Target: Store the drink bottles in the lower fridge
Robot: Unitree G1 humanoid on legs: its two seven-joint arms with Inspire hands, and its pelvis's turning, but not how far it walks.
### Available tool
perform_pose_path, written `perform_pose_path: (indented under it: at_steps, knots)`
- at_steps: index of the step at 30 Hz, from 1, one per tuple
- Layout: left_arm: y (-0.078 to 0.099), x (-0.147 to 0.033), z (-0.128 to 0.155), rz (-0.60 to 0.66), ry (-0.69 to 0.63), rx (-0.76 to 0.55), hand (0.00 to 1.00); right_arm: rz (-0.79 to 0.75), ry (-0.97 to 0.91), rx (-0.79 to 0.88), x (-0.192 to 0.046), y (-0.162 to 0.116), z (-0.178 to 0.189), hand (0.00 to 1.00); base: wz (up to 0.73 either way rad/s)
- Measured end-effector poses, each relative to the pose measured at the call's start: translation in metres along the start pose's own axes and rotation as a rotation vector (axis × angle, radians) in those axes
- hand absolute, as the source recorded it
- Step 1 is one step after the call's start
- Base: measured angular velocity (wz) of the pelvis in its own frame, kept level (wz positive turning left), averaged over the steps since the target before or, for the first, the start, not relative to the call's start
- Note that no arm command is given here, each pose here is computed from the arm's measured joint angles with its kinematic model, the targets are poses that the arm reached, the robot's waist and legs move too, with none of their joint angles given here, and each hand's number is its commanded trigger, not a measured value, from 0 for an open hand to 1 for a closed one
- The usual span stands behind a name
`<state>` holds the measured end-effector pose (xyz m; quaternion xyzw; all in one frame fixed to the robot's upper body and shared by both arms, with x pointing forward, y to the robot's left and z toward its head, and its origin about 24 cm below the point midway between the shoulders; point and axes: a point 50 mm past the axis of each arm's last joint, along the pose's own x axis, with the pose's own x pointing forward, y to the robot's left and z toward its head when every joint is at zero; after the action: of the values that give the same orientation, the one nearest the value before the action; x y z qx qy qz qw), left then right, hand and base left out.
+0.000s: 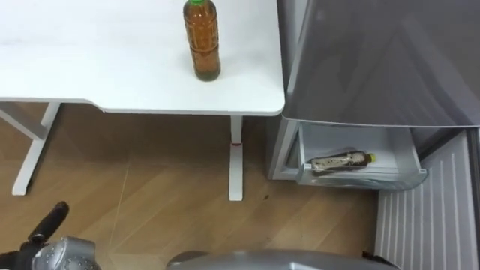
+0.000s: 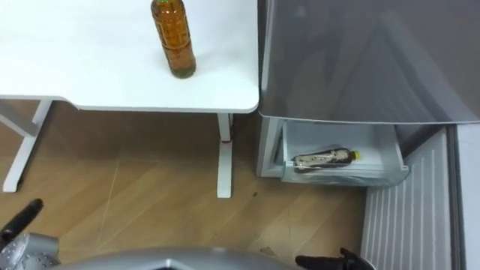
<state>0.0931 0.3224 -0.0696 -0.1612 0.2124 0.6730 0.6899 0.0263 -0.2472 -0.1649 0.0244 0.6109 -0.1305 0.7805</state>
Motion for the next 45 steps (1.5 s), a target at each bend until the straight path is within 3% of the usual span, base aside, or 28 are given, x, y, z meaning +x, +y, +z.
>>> perform_pose_path:
  at_steps: [5,11,20,27,40,45]
  knots:
    - [-0.021,-0.015,0.035,-0.092,-0.116,-0.131,0.0,0.002,-0.017,-0.021,-0.001,0.0,0.002,0.0,0.01]
    - [-0.037,-0.031,0.062,-0.21,-0.254,-0.155,0.0,0.012,-0.031,-0.041,0.0,0.001,0.005,0.0,0.0]
    - [-0.064,-0.062,0.101,-0.498,-0.395,-0.227,0.0,0.044,-0.038,-0.03,-0.001,0.002,0.006,0.0,0.08]
    - [-0.085,-0.077,0.103,-0.684,-0.487,-0.06,0.0,0.042,-0.035,-0.007,-0.001,0.0,0.006,0.0,0.05]
    - [-0.108,-0.105,0.118,-0.953,-0.547,-0.059,0.0,0.051,-0.007,0.132,-0.001,-0.005,-0.003,0.0,-0.02]
    - [-0.115,-0.111,0.107,-1.033,-0.517,-0.013,0.0,0.049,-0.004,0.135,-0.001,-0.005,-0.003,0.0,-0.15]
